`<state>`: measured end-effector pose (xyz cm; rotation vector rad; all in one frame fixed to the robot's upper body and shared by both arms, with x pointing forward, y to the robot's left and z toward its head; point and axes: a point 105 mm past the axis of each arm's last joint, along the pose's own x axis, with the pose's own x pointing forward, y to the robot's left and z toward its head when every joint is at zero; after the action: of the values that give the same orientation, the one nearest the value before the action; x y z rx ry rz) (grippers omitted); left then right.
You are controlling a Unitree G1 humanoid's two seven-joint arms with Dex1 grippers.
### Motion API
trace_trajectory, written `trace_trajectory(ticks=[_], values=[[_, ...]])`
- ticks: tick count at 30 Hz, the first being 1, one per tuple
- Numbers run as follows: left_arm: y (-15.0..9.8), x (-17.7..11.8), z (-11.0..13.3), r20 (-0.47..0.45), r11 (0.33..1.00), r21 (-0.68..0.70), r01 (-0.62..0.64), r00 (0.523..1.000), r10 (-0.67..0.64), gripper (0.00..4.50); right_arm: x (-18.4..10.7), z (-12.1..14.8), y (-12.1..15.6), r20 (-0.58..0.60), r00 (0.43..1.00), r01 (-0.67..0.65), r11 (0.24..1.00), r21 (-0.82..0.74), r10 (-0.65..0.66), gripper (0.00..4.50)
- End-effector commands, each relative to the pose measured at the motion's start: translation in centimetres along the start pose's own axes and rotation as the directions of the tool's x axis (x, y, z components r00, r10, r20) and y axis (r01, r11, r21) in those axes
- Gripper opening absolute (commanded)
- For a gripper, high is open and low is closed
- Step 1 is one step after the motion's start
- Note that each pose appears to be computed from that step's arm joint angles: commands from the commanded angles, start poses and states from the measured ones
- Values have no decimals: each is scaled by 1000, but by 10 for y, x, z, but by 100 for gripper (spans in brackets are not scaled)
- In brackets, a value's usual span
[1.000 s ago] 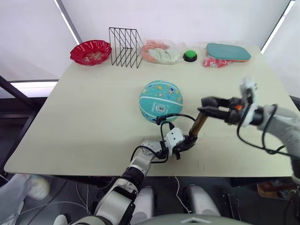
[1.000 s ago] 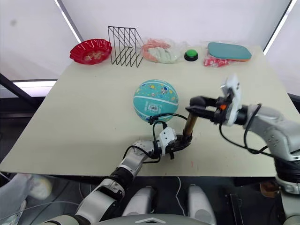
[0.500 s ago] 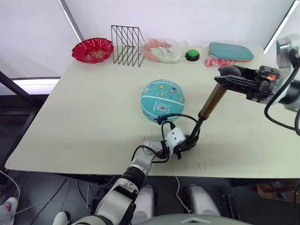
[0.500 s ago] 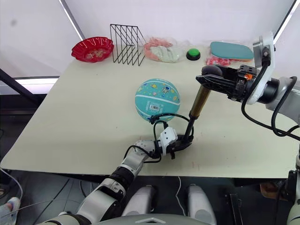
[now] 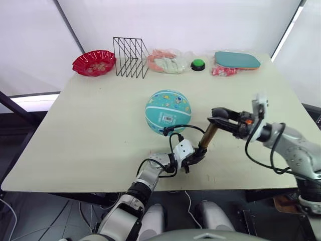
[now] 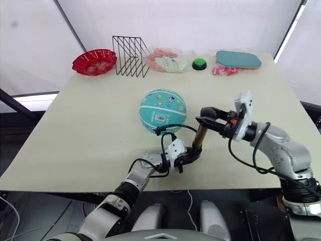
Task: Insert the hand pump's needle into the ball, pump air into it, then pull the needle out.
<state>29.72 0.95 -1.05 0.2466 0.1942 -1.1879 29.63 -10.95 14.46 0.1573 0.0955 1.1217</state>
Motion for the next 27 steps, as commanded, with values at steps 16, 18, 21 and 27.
trace_trajectory(ticks=[16, 18, 21, 27], values=[[-17, -1, -29, -76, 995, -92, 43, 996, -51, 105, -32, 135, 31, 95, 991, -70, 972, -225, 94, 204], [-18, 0, -29, -76, 995, -93, 46, 996, -53, 105, -36, 151, 36, 112, 989, -71, 970, -232, 99, 204], [-18, 0, -31, -80, 994, -94, 51, 995, -58, 105, -43, 174, 44, 135, 985, -69, 966, -249, 106, 204], [-18, -1, -33, -84, 994, -95, 52, 995, -61, 105, -49, 198, 58, 167, 974, -106, 963, -248, 150, 204]])
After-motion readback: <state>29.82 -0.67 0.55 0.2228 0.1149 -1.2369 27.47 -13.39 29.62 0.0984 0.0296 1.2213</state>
